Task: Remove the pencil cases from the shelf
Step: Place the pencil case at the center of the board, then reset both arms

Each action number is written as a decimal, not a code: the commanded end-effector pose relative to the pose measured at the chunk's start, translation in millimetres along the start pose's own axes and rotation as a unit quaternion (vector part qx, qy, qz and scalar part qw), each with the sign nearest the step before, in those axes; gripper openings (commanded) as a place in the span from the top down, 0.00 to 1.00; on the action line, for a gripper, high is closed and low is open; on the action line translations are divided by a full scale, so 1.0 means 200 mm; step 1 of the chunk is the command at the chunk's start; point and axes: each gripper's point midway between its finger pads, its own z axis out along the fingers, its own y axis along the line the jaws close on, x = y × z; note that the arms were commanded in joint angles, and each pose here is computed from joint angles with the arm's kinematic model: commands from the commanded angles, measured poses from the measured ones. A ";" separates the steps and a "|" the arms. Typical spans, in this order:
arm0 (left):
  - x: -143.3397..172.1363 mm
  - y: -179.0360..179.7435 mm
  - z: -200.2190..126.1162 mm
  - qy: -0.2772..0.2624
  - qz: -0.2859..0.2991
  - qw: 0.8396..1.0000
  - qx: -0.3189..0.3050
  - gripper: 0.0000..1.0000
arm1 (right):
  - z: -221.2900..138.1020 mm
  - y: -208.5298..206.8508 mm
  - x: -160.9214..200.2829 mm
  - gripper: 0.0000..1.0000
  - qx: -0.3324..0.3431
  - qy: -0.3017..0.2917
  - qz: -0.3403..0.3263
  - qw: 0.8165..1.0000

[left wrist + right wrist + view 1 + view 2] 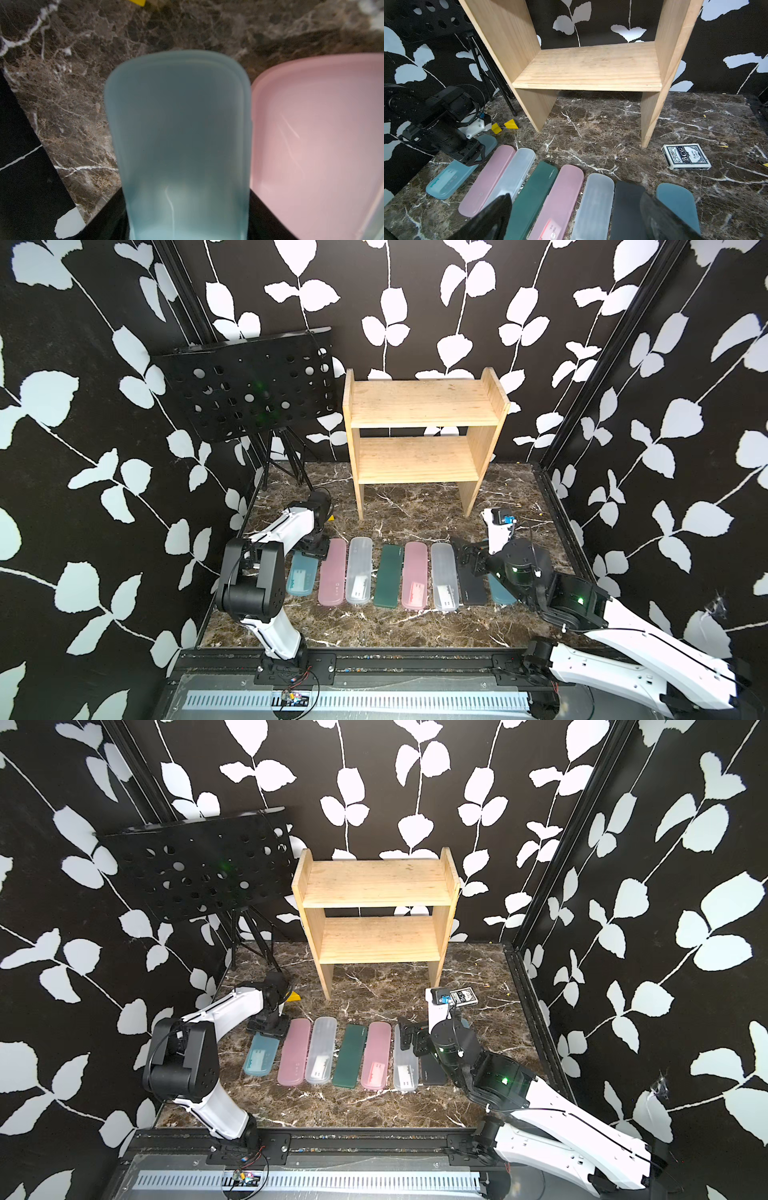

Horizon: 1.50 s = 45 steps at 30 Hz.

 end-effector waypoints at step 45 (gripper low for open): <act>-0.40 0.21 -0.45 -0.481 -0.130 0.866 -0.036 0.01 | 0.15 -0.68 -0.22 0.01 0.212 0.011 0.010 0.977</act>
